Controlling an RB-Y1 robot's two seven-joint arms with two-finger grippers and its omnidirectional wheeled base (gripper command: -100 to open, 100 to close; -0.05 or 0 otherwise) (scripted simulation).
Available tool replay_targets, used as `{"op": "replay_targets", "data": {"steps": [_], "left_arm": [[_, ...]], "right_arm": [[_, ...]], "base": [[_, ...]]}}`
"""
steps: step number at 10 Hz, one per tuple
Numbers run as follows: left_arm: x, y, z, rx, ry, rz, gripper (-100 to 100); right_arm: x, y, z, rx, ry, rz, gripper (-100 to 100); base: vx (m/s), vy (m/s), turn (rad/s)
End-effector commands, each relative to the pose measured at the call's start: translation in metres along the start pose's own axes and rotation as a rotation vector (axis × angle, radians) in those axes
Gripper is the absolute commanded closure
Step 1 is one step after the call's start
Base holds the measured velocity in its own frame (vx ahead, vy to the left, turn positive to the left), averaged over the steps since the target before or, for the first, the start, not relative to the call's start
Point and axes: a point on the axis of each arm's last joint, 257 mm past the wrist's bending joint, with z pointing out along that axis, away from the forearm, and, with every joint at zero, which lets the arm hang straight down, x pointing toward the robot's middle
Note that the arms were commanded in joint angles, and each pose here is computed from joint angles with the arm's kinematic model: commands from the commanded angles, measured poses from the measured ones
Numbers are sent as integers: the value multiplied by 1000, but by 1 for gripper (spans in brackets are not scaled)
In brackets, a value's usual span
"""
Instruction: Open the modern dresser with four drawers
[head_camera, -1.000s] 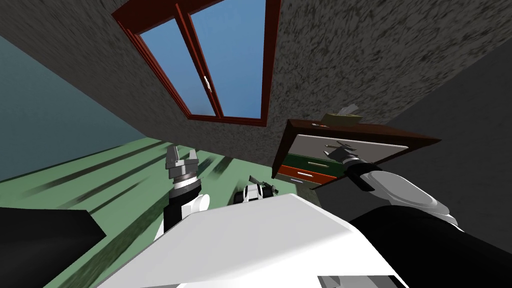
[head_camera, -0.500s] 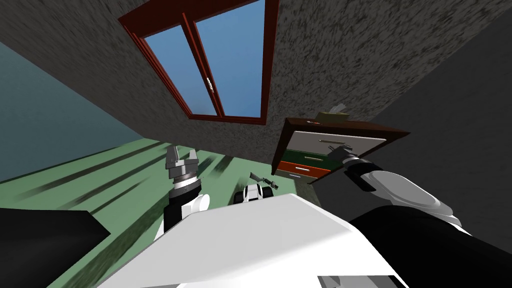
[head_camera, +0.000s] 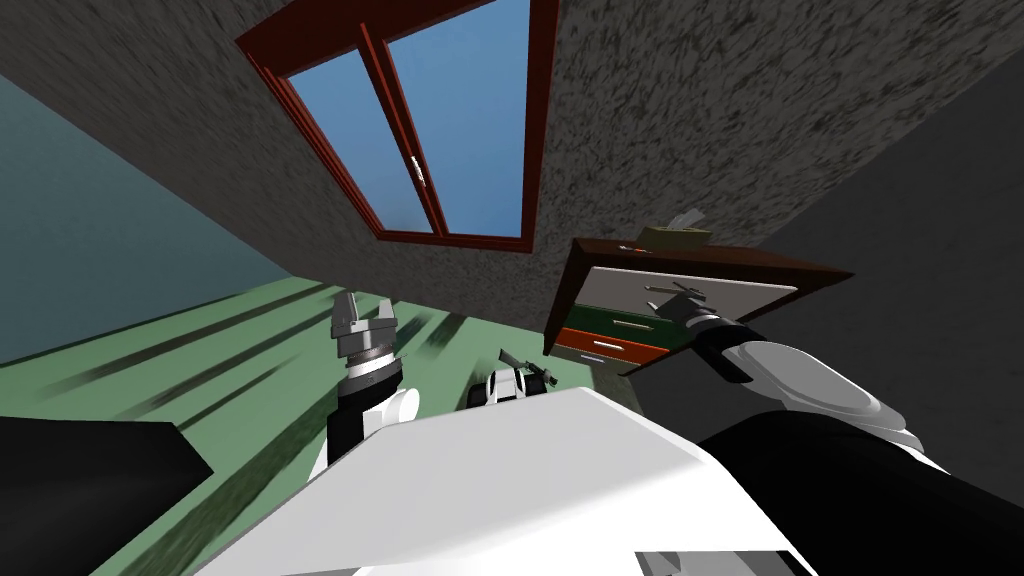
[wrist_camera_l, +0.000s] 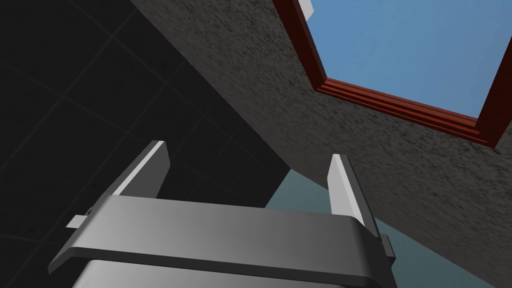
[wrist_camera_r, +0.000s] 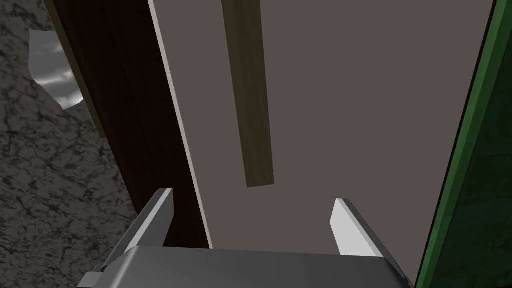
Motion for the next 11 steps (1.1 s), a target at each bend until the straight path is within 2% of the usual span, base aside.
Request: {"op": "replay_targets", "data": {"steps": [1,2,3,4,11], "left_arm": [[0,0,0,0,0,0,0],[0,0,0,0,0,0,0],[0,0,0,0,0,0,0],[0,0,0,1,0,-1,0],[0,0,0,0,0,-1,0]], "right_arm": [[0,0,0,0,0,0,-100],[0,0,0,0,0,0,100],[21,-4,2,6,42,4,100],[21,-4,2,5,42,4,100],[94,-18,3,30,192,19,100]], "base": [[21,-9,3],[13,-4,3],[-160,52,289],[-195,43,186],[-190,68,210]]}}
